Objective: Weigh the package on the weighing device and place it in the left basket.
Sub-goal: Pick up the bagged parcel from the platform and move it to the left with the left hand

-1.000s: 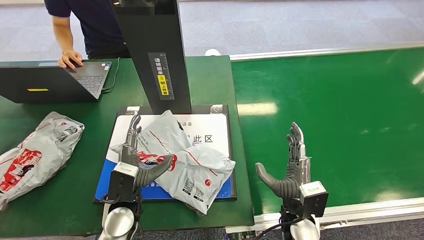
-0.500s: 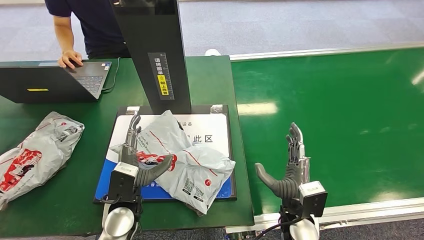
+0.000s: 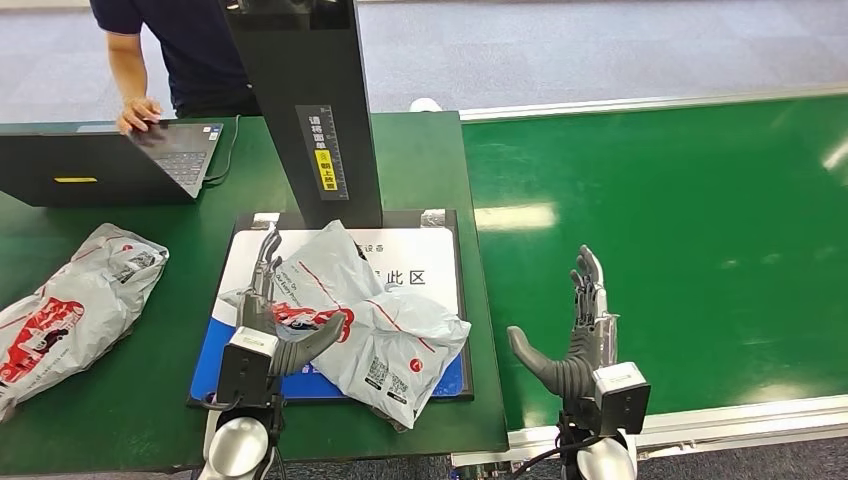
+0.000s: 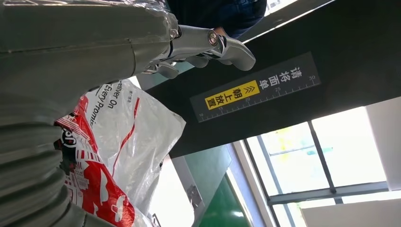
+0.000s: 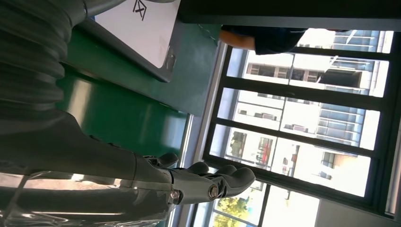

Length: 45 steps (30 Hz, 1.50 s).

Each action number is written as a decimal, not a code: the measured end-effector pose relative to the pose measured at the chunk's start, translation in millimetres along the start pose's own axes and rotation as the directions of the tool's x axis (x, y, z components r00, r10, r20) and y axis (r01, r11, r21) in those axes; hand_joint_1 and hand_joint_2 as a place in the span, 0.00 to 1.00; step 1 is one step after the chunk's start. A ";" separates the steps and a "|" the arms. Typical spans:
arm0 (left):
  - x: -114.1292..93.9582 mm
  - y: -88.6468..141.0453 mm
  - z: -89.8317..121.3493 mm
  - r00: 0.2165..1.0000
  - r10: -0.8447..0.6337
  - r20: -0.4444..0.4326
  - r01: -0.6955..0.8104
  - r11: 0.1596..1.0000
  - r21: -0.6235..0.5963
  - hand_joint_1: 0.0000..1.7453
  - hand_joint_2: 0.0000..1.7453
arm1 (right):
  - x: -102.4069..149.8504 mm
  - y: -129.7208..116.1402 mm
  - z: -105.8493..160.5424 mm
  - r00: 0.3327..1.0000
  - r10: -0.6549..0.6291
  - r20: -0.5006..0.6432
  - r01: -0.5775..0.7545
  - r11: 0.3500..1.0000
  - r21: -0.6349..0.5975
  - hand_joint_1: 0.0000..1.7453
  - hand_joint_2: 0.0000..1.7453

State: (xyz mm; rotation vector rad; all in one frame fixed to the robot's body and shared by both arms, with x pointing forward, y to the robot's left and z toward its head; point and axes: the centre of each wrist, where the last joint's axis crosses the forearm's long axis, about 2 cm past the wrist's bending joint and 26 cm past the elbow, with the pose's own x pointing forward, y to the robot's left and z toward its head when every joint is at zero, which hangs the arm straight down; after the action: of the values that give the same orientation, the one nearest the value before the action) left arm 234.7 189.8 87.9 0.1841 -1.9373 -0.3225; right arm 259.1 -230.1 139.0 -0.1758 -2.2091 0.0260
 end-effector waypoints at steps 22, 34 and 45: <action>0.0 0.0 0.3 1.000 -0.005 0.001 0.005 1.000 -0.003 0.00 1.00 | -0.3 -0.3 2.8 1.000 0.016 -0.005 -0.016 1.000 0.003 0.00 1.00; 3.4 -0.6 -5.9 0.988 -0.154 -0.015 0.154 0.987 -0.043 0.00 1.00 | 0.4 2.1 0.3 1.000 0.013 -0.003 -0.013 1.000 -0.003 0.00 1.00; 9.3 -8.9 -6.4 0.939 -0.345 -0.013 0.340 0.931 -0.135 0.00 1.00 | 0.2 2.3 0.1 1.000 0.012 -0.005 -0.012 1.000 -0.001 0.00 1.00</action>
State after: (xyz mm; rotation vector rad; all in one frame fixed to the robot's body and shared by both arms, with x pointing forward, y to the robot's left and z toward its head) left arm 236.9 177.9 95.7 0.4410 -1.8360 -0.6716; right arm 259.1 -227.8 138.8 -0.1893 -2.2033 0.0314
